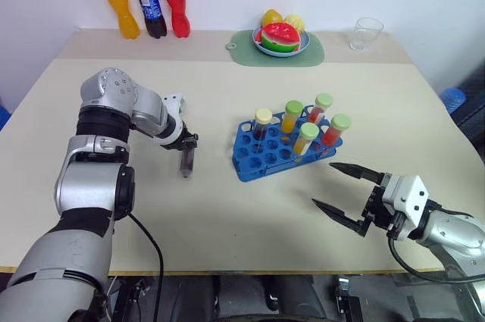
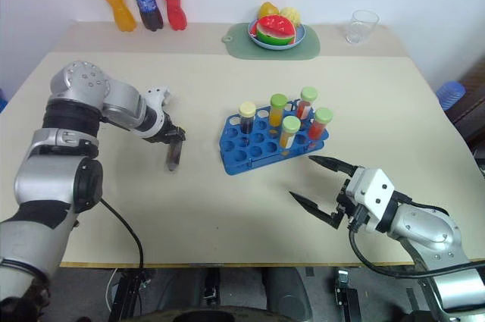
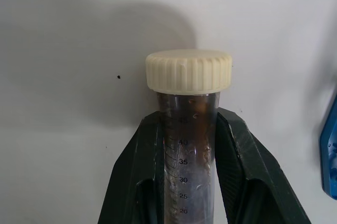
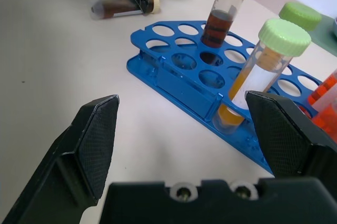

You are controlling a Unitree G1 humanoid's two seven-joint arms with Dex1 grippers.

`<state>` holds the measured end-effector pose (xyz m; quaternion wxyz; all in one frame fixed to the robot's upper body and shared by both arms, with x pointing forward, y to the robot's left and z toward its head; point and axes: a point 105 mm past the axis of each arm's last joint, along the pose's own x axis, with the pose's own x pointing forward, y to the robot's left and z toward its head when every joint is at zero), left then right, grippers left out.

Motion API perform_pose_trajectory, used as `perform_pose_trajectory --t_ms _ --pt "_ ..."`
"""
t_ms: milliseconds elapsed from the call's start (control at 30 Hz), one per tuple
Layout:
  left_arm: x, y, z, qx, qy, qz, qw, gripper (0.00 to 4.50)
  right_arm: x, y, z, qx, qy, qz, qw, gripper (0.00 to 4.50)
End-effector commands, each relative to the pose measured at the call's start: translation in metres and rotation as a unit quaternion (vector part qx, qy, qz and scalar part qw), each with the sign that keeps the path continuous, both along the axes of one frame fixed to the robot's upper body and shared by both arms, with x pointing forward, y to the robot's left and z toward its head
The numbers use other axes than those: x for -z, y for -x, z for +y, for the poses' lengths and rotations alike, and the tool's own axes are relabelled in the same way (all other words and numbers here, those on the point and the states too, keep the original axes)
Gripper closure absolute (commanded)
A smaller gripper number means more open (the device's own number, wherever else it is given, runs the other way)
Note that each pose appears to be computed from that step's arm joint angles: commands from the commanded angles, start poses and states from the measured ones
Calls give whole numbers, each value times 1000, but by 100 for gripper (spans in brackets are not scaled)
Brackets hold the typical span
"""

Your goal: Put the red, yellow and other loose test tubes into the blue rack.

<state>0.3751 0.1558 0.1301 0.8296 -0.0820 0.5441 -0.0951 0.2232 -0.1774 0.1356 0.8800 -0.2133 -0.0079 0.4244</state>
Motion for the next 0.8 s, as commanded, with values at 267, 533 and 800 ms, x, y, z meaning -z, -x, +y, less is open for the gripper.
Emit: perform_pose_trajectory --t_ms 267,533,800 --pt "-78 41 -27 319 236 -409 822 377 -11 -5 2 17 -7 -49 999 26" --pt "-82 58 -47 473 251 -537 652 377 -11 -11 0 36 -9 -63 997 26" --pt "-86 57 -77 482 339 -554 588 377 -10 -10 -2 57 -11 -70 996 26"
